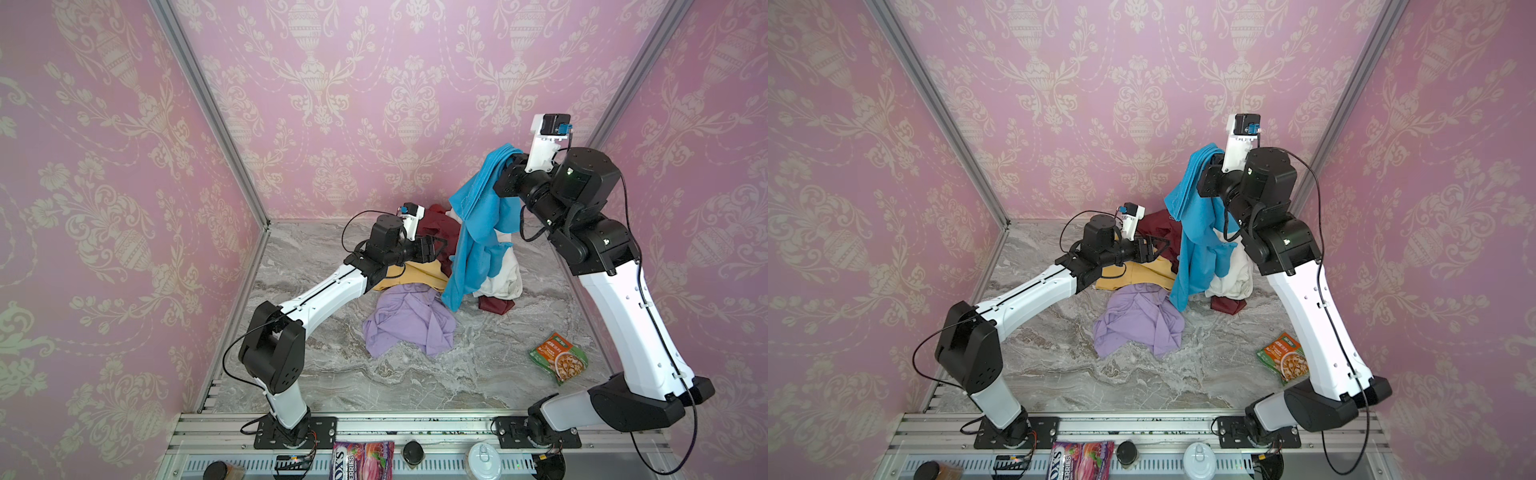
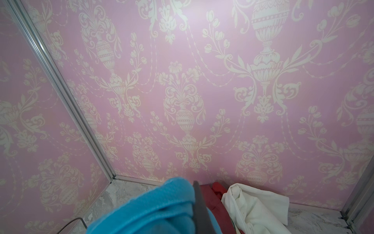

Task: Pick out a specific cloth from the pile

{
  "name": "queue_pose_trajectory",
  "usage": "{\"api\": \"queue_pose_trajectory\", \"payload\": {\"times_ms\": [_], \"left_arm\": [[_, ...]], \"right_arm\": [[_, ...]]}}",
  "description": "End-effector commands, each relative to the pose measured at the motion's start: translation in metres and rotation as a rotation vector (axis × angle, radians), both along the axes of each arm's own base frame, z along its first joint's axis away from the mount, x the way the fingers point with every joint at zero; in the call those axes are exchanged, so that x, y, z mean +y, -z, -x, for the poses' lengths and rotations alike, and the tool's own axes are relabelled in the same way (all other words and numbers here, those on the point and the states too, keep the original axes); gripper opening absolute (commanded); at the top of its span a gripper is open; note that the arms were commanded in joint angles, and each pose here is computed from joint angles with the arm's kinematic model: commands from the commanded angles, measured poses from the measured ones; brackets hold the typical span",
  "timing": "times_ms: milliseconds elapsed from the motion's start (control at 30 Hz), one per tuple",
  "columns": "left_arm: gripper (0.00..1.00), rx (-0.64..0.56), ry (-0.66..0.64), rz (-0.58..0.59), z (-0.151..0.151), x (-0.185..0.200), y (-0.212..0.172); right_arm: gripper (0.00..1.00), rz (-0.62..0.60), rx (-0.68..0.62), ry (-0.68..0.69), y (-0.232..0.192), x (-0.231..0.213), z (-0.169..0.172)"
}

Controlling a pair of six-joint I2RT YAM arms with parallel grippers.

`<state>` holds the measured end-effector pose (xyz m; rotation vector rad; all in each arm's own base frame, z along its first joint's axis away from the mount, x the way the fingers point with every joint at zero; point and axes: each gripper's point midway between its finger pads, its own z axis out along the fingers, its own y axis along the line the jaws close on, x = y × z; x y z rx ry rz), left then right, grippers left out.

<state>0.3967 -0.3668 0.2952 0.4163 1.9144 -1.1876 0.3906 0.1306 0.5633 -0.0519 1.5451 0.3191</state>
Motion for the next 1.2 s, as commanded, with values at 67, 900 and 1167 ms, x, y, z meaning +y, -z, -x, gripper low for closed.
{"api": "queue_pose_trajectory", "payload": {"times_ms": [67, 900, 1167], "left_arm": [[0.68, -0.197, 0.136, 0.094, 0.037, -0.018, -0.044], [0.67, -0.330, 0.241, 0.168, 0.068, -0.051, -0.068], [0.66, -0.325, 0.107, 0.119, 0.030, -0.057, -0.063]], "right_arm": [[0.00, -0.025, 0.011, -0.016, 0.000, 0.002, -0.002], [0.00, 0.002, 0.079, -0.023, 0.028, 0.010, -0.017], [0.00, -0.030, 0.100, -0.065, 0.039, 0.017, -0.015]]}}
